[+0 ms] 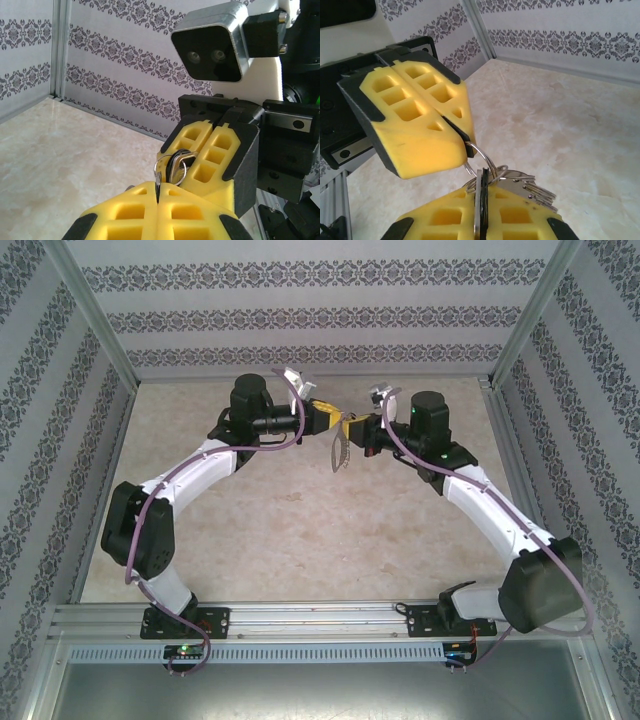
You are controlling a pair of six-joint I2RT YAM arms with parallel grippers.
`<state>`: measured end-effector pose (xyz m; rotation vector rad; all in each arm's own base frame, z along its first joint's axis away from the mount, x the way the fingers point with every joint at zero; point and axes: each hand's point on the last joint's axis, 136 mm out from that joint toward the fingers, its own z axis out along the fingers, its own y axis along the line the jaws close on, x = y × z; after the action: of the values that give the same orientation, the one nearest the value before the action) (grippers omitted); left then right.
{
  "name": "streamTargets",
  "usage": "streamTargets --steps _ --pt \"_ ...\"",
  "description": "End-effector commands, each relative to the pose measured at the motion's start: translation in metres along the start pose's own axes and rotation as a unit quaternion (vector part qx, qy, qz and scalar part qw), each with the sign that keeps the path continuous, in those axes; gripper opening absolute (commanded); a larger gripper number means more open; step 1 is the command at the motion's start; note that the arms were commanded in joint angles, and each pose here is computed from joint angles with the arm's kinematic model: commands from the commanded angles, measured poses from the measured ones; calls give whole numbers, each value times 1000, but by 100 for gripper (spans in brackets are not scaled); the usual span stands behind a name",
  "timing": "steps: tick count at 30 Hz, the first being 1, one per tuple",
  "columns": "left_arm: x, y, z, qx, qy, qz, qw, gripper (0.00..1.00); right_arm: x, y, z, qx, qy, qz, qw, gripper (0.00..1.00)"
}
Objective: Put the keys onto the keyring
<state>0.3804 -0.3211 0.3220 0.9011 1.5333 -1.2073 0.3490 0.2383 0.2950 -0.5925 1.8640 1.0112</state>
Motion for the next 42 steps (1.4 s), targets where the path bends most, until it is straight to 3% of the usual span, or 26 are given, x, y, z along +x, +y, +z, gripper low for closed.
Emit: streamTargets --steps 1,8,16,42 --pt "-20 -16 -2 11 -13 32 999 0 -16 15 2 -26 -6 -30 999 0" --pt "-20 -16 0 11 -13 30 999 0 -27 14 -5 -14 -25 -36 999 0" --pt "-20 -15 1 12 -15 29 999 0 -13 2 -14 -1 -22 -20 1000 0" --pt "-21 -15 2 14 -17 26 999 0 8 11 4 -38 12 -10 999 0"
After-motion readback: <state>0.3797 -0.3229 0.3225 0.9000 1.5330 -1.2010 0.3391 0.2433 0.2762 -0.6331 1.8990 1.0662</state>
